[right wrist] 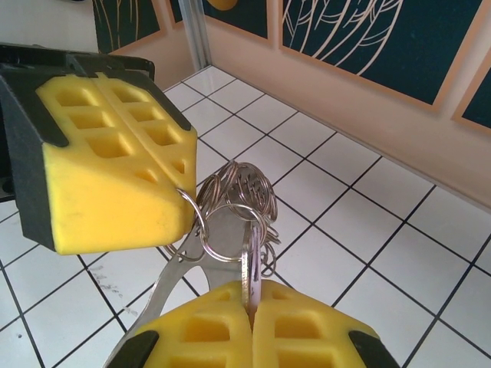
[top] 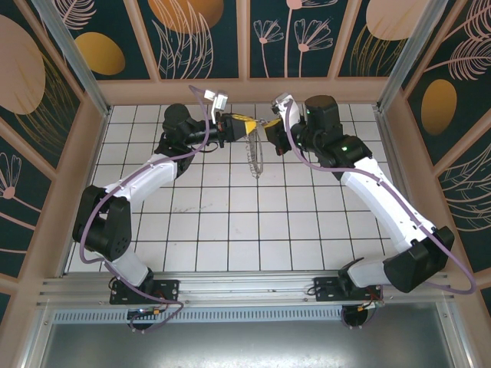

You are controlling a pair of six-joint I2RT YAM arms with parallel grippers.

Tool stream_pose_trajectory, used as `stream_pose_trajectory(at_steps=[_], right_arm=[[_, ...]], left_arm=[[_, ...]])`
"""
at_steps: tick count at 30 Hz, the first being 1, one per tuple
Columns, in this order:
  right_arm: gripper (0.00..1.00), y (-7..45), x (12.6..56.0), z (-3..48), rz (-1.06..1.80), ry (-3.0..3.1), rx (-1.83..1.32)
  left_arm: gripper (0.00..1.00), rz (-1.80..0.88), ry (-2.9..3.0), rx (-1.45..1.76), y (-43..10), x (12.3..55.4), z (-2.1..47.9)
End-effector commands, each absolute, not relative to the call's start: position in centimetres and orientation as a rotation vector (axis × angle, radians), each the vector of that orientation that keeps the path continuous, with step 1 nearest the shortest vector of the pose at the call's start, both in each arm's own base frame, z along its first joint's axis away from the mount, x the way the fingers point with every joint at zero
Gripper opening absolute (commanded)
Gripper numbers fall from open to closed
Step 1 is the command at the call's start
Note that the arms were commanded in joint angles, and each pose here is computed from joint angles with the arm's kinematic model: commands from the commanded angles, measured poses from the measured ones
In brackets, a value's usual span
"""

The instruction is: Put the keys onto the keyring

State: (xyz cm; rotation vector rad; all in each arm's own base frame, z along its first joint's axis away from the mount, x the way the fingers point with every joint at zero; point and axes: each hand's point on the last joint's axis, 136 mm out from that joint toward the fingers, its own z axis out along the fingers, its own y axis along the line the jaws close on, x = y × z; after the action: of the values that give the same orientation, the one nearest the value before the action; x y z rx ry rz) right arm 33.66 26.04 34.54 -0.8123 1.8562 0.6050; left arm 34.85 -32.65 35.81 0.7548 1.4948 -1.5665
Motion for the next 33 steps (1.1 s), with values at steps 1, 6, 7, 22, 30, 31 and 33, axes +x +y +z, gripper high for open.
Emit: stream_pose_trajectory(at_steps=[1,6,7,22,30,31,33], right_arm=[[0.00,26.5,33.5,35.0,0.633,1.824,-0.818],[0.00,26.8,33.2,34.9,0.650,1.821,-0.827],[0.00,26.8,33.1,34.8,0.654,1.820,-0.828],[0.00,26.7,33.8,36.0,0.606,1.810,-0.834],[0.00,26.9,34.3,36.7,0.587,1.805,-0.842],[0.00,26.9,34.4,36.7,0.587,1.805,-0.844],[0.00,27.0,34.4,36.8,0.588,1.806,-0.847]], left_arm=[[0.00,-1.547,1.409,0.815,-32.4,33.6,37.9],[0.00,-1.549,1.408,0.815,-32.5,33.6,37.9],[0.00,-1.549,1.406,0.814,-32.5,33.6,37.9],[0.00,-1.551,1.404,0.815,-32.4,33.5,38.0],[0.00,-1.551,1.403,0.815,-32.4,33.4,38.0],[0.00,-1.551,1.404,0.815,-32.3,33.4,38.0],[0.00,-1.551,1.403,0.815,-32.4,33.4,38.0]])
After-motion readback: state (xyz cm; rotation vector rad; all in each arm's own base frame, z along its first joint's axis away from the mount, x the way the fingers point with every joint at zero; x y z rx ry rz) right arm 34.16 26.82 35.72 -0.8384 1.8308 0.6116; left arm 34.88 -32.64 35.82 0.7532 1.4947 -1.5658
